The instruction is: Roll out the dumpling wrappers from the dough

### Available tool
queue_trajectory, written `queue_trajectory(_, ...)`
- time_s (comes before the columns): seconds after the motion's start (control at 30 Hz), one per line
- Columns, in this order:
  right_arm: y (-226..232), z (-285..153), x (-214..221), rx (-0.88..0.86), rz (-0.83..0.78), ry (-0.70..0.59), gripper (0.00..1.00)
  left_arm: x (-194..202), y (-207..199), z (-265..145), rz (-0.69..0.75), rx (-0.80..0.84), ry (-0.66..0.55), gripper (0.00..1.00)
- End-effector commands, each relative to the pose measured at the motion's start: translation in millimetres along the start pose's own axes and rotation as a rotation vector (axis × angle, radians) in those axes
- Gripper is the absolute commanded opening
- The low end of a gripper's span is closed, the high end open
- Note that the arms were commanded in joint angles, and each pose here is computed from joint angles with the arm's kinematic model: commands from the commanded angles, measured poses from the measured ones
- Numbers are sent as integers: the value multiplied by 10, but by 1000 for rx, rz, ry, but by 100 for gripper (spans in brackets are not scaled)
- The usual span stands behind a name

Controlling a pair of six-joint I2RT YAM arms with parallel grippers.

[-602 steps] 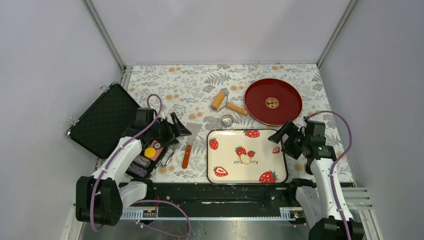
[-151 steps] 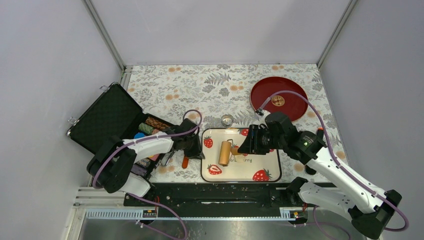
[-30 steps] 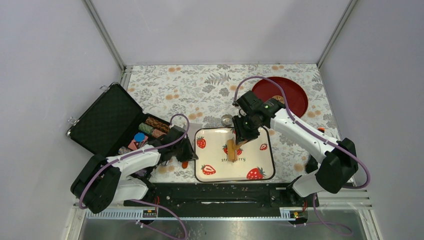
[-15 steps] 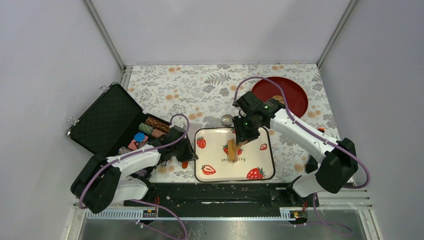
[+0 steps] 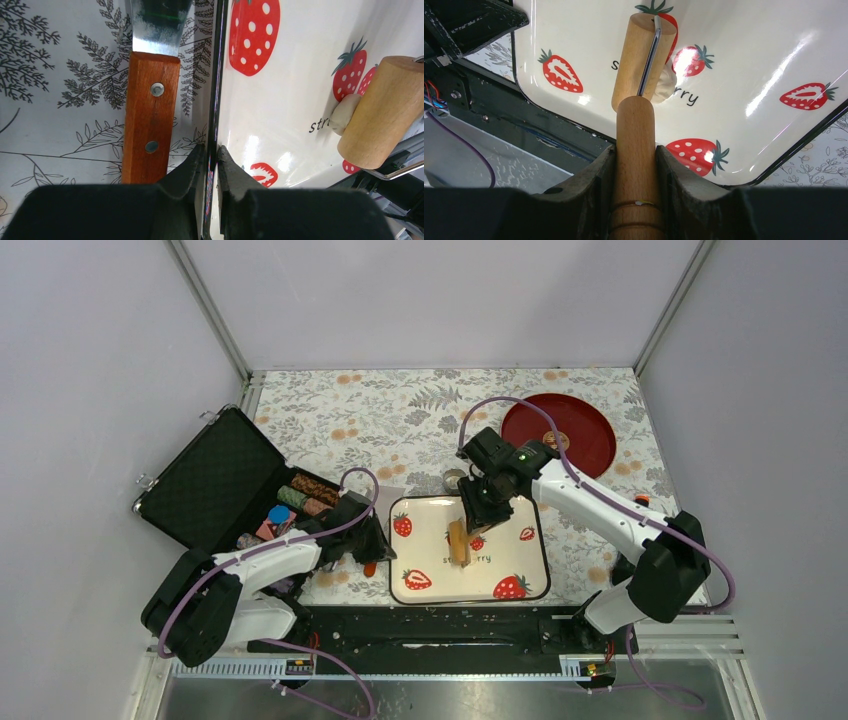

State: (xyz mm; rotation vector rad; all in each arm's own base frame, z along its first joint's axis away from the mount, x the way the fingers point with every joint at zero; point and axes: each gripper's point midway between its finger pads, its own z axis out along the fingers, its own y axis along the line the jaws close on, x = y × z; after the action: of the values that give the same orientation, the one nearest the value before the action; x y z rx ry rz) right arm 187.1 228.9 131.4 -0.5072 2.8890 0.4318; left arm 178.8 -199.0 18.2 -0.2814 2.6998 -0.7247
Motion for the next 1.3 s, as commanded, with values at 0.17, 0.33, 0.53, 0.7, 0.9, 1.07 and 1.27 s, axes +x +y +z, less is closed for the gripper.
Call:
queue_trajectory(0.17, -484, -10, 293, 252, -30, 105, 0, -75, 77, 9, -12, -28, -51, 0)
queue_trajectory(0.33, -463, -40, 289, 240, -29, 96, 0, -73, 80, 10, -13, -29, -50, 0)
queue_trajectory(0.53, -467, -36, 310, 235, -22, 101, 0, -76, 81, 7, -13, -29, -52, 0)
queue_trajectory(0.7, -534, -5, 404, 242, -8, 123, 0, -70, 86, 8, -12, -30, -50, 0)
queue_trajectory(0.9, -590, 47, 508, 251, -4, 149, 0, -73, 84, 8, -13, -30, -52, 0)
queue_trajectory(1.07, -607, 62, 537, 243, 8, 158, 0, -75, 81, 6, -13, -29, -52, 0)
queue_trajectory(1.27, -683, 76, 596, 252, 18, 184, 0, -71, 84, 5, -14, -29, -52, 0)
